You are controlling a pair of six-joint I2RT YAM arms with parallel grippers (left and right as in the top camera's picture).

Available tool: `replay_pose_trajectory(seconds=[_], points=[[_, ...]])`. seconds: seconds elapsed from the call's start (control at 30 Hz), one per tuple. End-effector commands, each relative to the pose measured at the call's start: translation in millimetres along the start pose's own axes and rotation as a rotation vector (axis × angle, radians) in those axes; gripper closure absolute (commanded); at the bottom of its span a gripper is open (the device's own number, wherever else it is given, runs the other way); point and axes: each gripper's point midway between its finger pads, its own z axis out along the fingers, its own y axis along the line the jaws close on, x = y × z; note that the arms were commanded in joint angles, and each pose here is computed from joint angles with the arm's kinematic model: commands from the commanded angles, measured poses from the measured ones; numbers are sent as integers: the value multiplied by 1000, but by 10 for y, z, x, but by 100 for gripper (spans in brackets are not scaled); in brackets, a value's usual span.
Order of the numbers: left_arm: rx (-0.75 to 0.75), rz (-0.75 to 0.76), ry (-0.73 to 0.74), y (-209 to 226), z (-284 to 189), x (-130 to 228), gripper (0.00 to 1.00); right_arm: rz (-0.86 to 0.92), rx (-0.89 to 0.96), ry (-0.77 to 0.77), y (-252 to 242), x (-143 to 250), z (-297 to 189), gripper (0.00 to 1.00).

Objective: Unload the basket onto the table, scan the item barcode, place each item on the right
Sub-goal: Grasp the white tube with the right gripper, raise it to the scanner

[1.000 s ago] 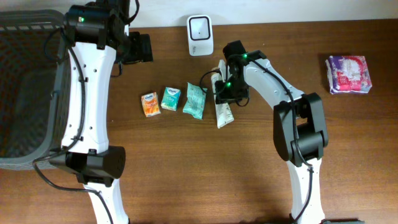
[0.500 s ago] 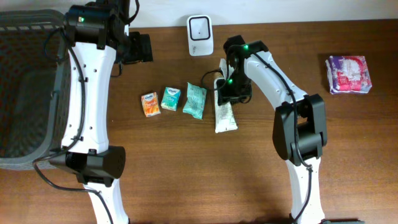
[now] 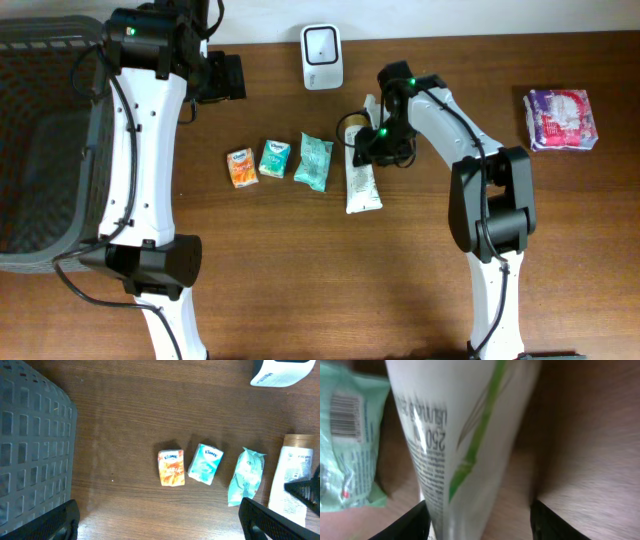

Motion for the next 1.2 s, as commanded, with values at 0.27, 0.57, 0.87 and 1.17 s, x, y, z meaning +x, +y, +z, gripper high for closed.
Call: replay_pose_trajectory(seconds=[0.27,0.57,0.87,1.17], points=[[5,-10,-19,8,-61,-23,1,-72,-498,-117,765,-245,-464,96],[5,-9,-19,7,-61,-23,1,-389,-837,-363,1525,-471,-1835,96],[5,-10,-19,8,-61,-23,1,-619,-802,-534,1763,-360,-2419,96],[5,-10,-19,8,-61,-23,1,-586,-804,-510,1751,-335,-2394,96]])
